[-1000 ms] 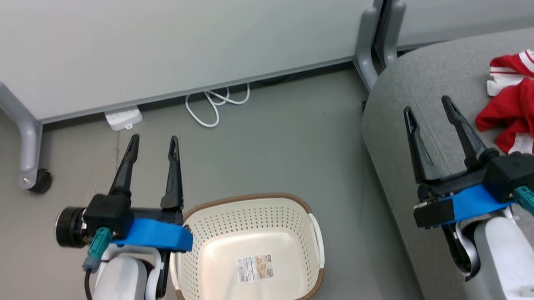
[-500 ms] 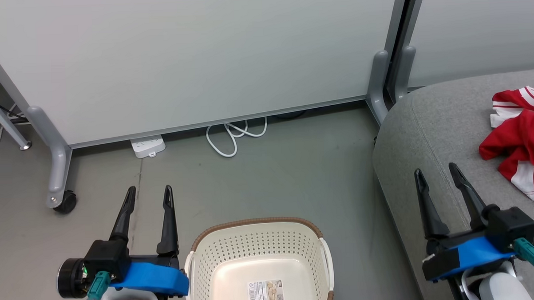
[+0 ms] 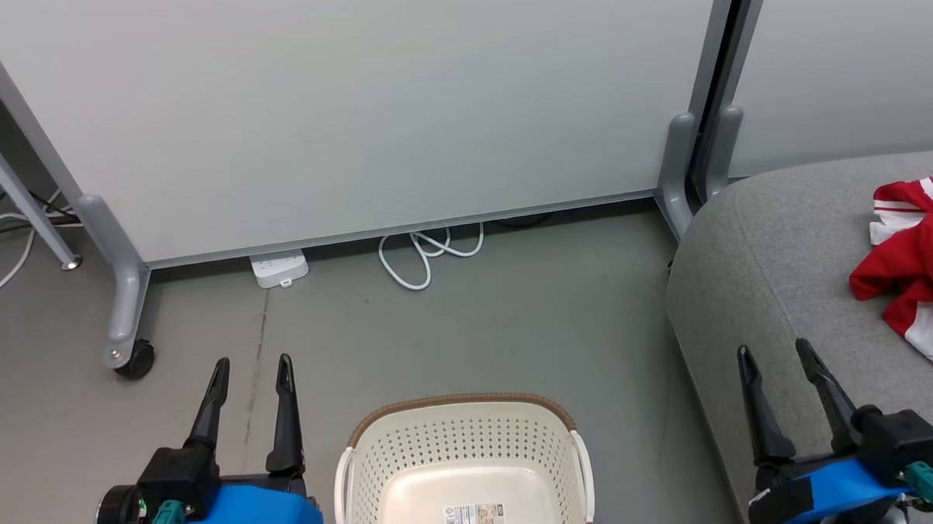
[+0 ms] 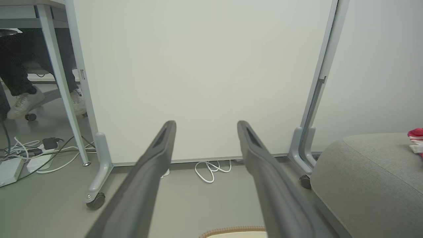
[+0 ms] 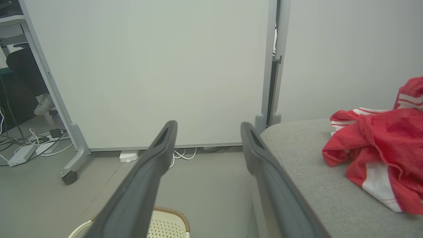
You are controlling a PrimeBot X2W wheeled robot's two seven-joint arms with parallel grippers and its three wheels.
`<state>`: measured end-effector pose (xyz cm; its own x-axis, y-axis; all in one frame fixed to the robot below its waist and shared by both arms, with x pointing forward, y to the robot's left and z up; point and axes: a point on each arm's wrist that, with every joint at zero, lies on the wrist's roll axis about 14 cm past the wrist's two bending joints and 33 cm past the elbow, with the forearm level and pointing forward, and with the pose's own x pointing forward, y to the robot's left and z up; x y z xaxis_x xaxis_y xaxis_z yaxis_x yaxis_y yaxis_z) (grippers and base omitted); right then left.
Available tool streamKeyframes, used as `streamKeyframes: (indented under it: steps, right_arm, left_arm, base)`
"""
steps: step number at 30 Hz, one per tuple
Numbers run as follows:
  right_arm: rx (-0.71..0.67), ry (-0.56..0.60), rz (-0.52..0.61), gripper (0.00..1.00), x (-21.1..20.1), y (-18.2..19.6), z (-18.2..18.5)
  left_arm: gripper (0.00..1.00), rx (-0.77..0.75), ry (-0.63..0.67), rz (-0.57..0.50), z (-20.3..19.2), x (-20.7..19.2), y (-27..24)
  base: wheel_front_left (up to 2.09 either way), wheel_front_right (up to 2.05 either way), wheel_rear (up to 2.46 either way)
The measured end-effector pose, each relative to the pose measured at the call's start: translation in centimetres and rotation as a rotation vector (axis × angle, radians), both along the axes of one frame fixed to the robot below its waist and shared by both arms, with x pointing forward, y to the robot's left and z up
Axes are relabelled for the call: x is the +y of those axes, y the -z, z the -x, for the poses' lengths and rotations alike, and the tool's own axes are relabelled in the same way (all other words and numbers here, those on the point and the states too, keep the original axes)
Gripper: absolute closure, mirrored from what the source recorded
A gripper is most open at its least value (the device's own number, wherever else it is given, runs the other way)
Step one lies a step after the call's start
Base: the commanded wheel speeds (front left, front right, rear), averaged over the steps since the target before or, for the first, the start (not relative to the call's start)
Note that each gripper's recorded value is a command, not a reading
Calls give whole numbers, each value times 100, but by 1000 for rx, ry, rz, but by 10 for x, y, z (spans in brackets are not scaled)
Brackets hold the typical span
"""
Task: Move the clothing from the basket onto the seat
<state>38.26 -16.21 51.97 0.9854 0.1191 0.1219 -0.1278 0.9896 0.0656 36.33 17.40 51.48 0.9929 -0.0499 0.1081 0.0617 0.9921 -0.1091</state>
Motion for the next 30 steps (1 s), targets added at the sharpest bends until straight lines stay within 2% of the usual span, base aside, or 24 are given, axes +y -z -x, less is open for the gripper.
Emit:
streamKeyframes:
  steps: [18, 19, 24, 30]
  right_arm:
    - [17, -12, -22, 0, 6, 5, 6]
    - [17, -12, -23, 100, 6, 5, 6]
    - [78, -8, -26, 100, 6, 24, 10]
    - [123, 22, -134, 100, -2, 31, 10]
  left_arm:
    - [0, 11, -21, 6, 11, 5, 4]
    - [100, 11, -22, 6, 11, 6, 4]
    - [100, 99, -28, 15, 22, 7, 32]
    - [100, 139, -55, 125, 22, 13, 38]
  base:
    - [0, 0, 0]
    - [0, 0, 0]
    - [0, 0, 0]
    - [0, 0, 0]
